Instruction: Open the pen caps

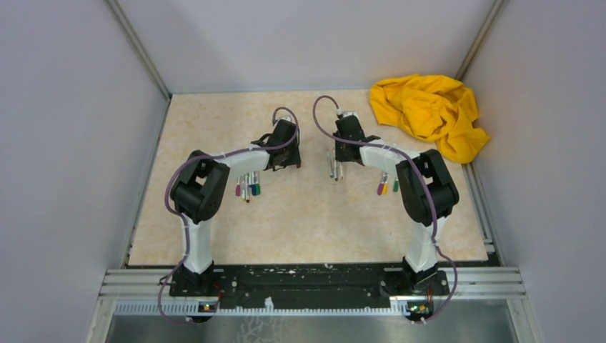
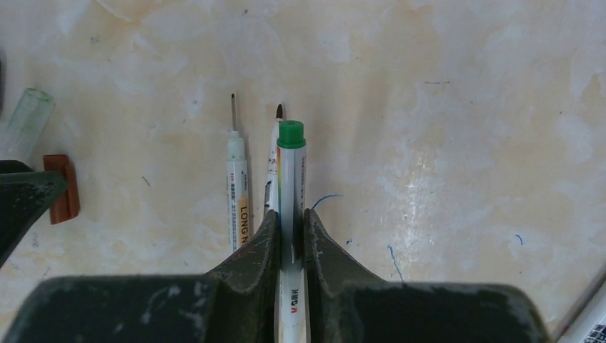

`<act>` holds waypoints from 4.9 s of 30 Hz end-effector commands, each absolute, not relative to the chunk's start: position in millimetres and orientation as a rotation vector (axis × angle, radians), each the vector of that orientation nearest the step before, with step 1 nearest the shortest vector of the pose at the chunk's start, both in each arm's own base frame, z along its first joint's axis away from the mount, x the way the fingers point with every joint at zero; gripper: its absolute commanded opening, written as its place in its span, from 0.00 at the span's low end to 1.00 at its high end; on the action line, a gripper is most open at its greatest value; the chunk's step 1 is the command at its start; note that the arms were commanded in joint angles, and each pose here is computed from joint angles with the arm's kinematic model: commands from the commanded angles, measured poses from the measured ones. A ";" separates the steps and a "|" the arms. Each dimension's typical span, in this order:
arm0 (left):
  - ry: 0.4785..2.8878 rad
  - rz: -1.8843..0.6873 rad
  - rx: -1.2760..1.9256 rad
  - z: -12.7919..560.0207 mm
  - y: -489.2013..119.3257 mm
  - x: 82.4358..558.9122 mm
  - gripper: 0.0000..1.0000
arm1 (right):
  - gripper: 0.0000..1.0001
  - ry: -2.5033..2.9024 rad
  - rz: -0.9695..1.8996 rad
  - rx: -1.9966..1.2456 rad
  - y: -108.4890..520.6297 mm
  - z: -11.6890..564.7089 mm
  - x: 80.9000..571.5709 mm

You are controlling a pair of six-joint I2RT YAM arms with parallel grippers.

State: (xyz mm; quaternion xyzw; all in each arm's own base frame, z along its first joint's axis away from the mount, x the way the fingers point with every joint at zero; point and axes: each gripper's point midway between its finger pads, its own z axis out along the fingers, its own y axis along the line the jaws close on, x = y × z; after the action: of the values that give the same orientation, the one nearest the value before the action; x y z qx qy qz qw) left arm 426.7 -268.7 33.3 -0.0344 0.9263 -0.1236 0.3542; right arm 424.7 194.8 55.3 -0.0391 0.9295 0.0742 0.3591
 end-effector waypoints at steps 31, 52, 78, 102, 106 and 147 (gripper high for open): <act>2.203 -0.525 -0.043 138.2 -291.4 430.3 0.59 | 0.31 2.268 -0.016 0.158 133.0 103.3 416.7; 2.208 -0.539 -0.012 131.9 -297.1 421.3 0.59 | 0.31 2.344 -0.180 0.357 57.8 68.5 392.8; 2.220 -0.544 -0.012 123.0 -298.9 419.2 0.59 | 0.31 2.403 -0.164 0.422 37.3 34.8 391.0; 2.206 -0.535 -0.004 128.0 -297.0 417.2 0.63 | 0.00 2.471 -0.049 0.360 52.4 28.7 390.1; 2.194 -0.610 0.030 130.5 -305.6 411.1 0.65 | 0.00 2.383 0.143 0.305 78.8 59.2 399.7; 2.102 -1.280 0.257 121.1 -378.7 347.7 0.59 | 0.00 2.015 0.776 0.106 260.2 179.5 429.7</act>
State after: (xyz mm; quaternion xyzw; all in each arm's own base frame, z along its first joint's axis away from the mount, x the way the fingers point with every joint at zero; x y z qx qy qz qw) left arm 350.4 -372.9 122.4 0.0917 0.8084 -0.4768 0.3328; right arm 415.8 245.4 137.4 0.0453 0.8556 0.2881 0.4277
